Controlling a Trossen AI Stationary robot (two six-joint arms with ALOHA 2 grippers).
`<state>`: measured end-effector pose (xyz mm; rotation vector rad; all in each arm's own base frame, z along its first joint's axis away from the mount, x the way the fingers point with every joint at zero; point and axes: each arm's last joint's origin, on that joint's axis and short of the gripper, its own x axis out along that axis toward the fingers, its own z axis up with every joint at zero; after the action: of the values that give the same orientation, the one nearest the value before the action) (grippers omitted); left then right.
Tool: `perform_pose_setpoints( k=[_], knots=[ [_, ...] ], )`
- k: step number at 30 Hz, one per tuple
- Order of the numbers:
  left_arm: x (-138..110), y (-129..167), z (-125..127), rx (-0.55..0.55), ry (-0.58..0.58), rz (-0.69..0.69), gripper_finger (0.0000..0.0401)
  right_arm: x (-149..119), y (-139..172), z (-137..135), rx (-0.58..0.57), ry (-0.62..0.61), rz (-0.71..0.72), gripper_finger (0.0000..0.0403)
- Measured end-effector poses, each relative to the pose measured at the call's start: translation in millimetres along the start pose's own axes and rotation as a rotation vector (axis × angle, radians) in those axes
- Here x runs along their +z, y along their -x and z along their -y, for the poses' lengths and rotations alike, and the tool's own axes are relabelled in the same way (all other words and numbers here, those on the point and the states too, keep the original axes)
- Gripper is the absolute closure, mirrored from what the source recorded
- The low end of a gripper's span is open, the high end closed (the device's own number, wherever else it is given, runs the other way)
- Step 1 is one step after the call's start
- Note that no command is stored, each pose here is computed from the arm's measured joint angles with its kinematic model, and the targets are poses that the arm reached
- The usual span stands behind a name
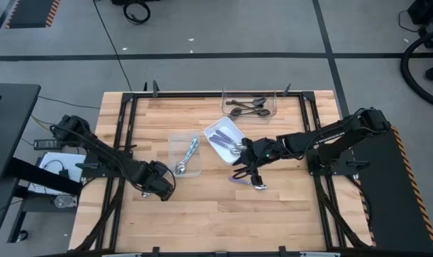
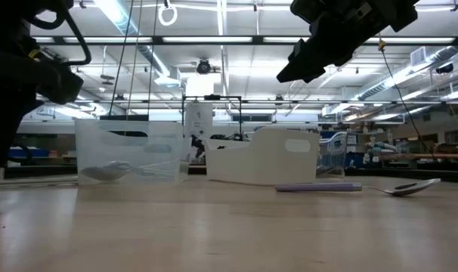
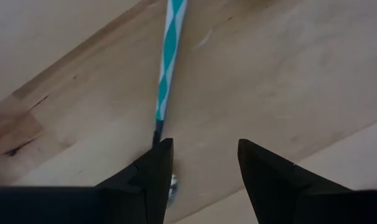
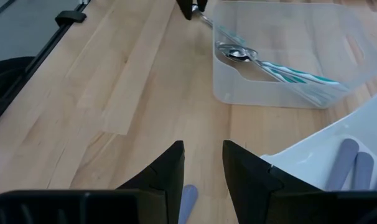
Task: Sort silverware by color (type)
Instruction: Put the white-green patterned spoon into the bottom transparent bin
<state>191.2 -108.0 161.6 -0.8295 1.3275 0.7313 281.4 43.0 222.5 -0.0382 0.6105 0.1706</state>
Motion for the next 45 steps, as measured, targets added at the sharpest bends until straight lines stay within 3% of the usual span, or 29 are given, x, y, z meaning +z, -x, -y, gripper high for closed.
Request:
perform_pose_setpoints(
  k=[8, 17, 26, 36, 45],
  knots=[
    [-7, -10, -7, 0.148, -0.036, -0.071, 0.0214, 1, 0, -1, 0.002, 0.003, 0.011, 0.0283],
    [-5, -12, -6, 0.142, -0.139, -0.077, 0.0241, 2, 0, -1, 0.023, -0.004, 0.02, 0.0283],
    [-4, -27, -13, 0.084, -0.105, -0.1, 0.0283, 2, 0, -8, 0.081, 0.01, 0.021, 0.0283],
    [-4, -27, -13, 0.087, -0.1, -0.106, 0.0386, 3, 0, -9, 0.084, 0.019, 0.036, 0.0283],
    [-4, -10, -4, 0.125, -0.08, -0.121, 0.0386, 2, 0, -9, 0.084, 0.012, 0.026, 0.0283]
  ],
)
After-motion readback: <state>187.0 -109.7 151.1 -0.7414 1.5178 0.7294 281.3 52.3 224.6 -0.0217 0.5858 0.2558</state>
